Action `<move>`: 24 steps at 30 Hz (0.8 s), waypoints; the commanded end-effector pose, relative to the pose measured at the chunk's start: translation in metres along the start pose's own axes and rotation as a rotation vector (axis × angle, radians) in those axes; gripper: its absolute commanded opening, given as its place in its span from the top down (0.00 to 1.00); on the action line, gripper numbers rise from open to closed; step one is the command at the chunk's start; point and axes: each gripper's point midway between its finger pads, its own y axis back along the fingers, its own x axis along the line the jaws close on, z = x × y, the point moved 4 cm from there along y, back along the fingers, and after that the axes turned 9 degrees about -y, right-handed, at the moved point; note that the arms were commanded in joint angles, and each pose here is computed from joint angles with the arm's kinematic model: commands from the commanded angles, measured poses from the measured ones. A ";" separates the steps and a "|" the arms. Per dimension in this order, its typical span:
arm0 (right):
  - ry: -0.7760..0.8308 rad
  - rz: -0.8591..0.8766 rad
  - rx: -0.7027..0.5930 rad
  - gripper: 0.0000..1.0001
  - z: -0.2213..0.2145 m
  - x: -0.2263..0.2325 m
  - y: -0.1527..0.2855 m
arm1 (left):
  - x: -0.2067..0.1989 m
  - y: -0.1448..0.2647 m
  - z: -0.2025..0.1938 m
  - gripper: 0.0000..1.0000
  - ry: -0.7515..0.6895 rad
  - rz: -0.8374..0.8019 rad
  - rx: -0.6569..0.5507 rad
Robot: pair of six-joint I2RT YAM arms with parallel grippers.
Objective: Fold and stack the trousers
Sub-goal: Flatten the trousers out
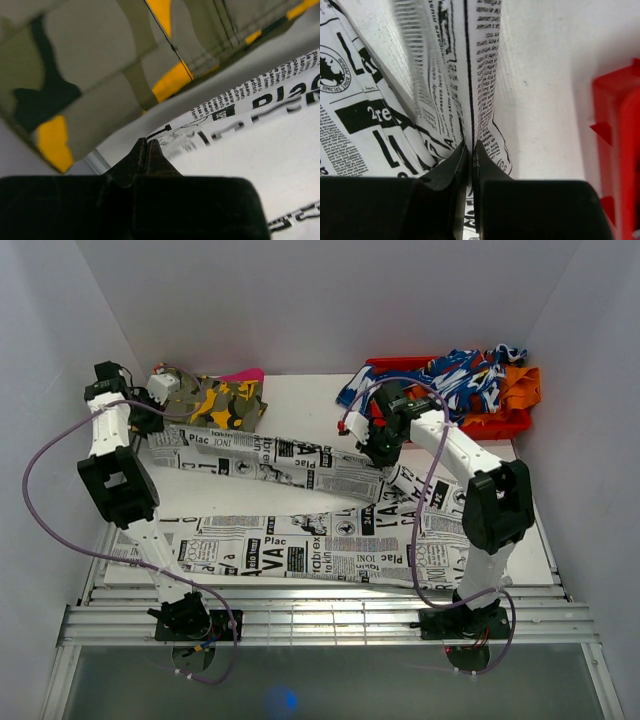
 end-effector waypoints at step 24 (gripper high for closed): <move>0.248 0.199 0.140 0.20 -0.053 0.117 -0.023 | -0.135 0.054 -0.109 0.71 -0.152 0.032 0.009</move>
